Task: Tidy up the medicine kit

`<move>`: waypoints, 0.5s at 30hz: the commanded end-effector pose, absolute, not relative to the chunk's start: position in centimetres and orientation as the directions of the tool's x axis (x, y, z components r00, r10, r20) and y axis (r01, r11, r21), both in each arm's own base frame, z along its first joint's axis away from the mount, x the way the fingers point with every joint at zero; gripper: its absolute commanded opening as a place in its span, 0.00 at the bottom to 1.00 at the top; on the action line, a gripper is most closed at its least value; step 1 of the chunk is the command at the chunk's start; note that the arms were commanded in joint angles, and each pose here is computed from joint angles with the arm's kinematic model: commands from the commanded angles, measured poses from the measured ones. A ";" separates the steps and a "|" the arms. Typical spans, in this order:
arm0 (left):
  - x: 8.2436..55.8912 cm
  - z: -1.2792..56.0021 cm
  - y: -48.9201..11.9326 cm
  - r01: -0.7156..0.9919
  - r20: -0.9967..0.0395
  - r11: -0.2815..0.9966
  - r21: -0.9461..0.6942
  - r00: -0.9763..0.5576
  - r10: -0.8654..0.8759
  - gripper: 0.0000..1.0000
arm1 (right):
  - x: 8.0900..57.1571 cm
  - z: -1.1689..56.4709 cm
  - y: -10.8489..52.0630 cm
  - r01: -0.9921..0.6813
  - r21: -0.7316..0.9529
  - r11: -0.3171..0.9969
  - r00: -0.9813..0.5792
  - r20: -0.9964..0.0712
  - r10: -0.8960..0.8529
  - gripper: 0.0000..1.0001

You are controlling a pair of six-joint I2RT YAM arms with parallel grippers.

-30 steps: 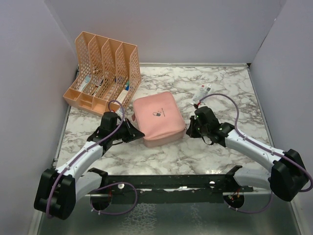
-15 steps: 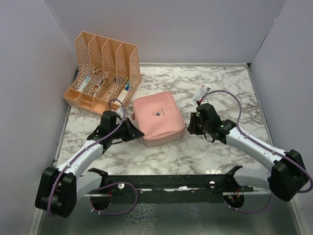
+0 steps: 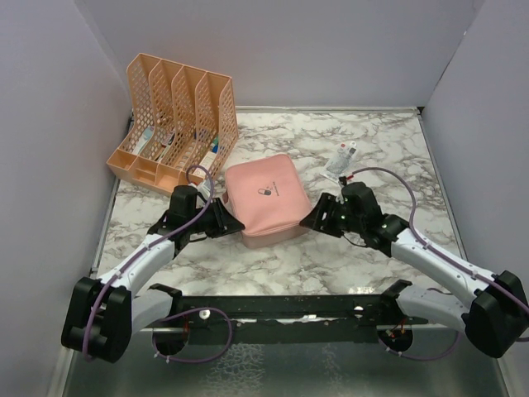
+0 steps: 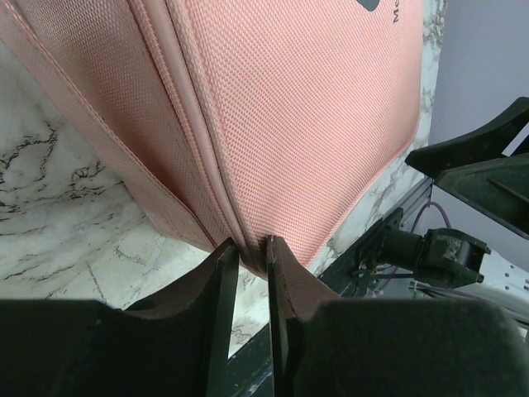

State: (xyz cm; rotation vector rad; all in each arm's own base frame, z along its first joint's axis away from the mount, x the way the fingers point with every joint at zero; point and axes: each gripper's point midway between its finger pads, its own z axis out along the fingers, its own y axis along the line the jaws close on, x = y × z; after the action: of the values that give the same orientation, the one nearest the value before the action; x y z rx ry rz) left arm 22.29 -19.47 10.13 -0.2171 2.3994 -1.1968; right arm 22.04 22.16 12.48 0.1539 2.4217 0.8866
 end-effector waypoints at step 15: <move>23.2 11.5 -19.9 0.121 -0.368 0.593 -0.796 -0.874 -0.317 0.32 | 23.0 9.1 26.3 0.323 0.685 0.653 -0.780 -0.198 0.593 0.55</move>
State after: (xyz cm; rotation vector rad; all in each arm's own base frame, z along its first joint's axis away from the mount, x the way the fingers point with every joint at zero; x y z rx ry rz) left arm 22.44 -19.55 10.17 -0.2027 2.3930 -1.1994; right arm 21.79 25.92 9.94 0.6382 2.4747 0.9451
